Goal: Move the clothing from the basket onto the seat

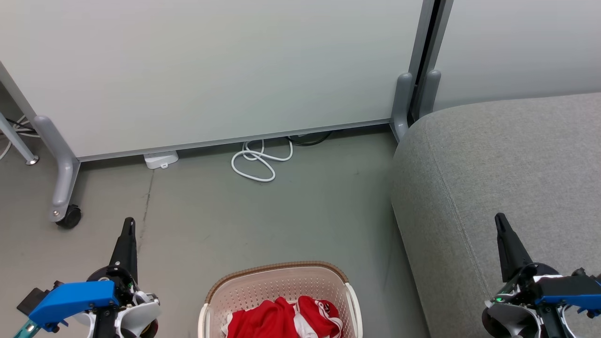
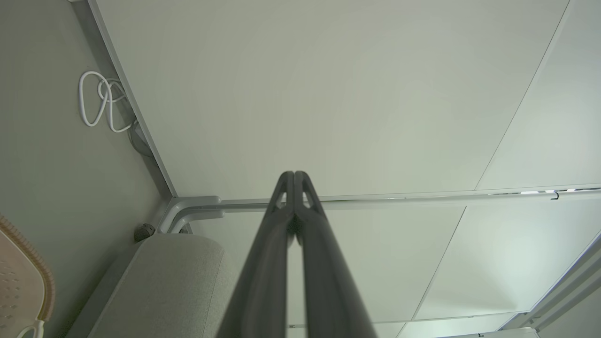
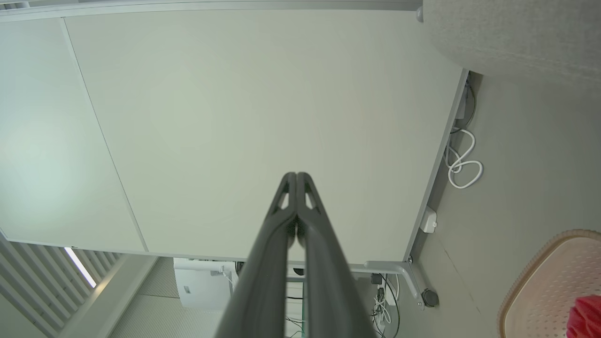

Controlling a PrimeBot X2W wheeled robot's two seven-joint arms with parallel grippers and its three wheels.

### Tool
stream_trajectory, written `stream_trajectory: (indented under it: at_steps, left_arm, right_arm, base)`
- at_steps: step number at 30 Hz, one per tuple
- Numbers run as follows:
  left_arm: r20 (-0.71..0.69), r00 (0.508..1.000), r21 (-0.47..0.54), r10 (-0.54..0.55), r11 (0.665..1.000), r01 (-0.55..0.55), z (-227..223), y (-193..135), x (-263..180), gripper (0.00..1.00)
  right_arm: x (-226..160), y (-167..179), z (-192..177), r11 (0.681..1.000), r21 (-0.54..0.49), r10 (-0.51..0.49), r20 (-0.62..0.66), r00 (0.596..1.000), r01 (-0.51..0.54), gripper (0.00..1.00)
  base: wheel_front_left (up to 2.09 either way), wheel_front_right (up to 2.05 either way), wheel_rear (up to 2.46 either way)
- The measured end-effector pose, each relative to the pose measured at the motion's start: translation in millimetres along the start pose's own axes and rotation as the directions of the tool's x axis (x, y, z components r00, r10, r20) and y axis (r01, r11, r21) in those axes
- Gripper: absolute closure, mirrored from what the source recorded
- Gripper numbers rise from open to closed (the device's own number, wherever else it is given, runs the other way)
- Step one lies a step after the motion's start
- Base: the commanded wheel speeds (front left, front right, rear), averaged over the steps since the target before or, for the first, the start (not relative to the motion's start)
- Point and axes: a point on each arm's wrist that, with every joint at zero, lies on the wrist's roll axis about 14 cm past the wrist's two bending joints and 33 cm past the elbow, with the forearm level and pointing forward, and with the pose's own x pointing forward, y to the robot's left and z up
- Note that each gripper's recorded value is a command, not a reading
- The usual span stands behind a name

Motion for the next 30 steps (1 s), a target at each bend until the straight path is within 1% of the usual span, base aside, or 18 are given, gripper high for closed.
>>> stream_trajectory:
  at_steps: [17, 18, 24, 30]
  left_arm:
    - [0.000, 1.000, 0.000, 0.000, 1.000, 0.000, 0.0, 0.0, 0.0, 1.00]
    - [0.000, 1.000, -0.001, 0.005, 1.000, -0.005, 0.0, 1.5, -0.4, 0.00]
    - [0.009, 0.993, -0.017, 0.117, 0.993, -0.117, -0.7, 39.3, -19.4, 0.00]
    - [0.020, 0.993, 0.003, 0.115, 0.993, -0.116, -2.7, 38.6, -19.5, 0.00]
  right_arm:
    - [0.0, 0.0, 0.0, 1.000, 0.000, 0.000, 0.000, 1.000, 0.000, 1.00]
    - [-0.4, -1.3, -0.1, 1.000, 0.000, -0.004, 0.000, 1.000, 0.004, 0.00]
    - [-16.0, -34.5, -2.4, 0.995, 0.013, -0.102, 0.001, 0.995, 0.102, 0.00]
    - [-15.7, -35.1, -7.7, 0.994, -0.008, -0.106, 0.002, 0.994, 0.106, 0.00]
  base:
    - [0.00, 0.00, 0.00]
    - [0.00, 0.00, 0.00]
    - [0.00, 0.00, 0.00]
    - [0.00, 0.00, 0.00]
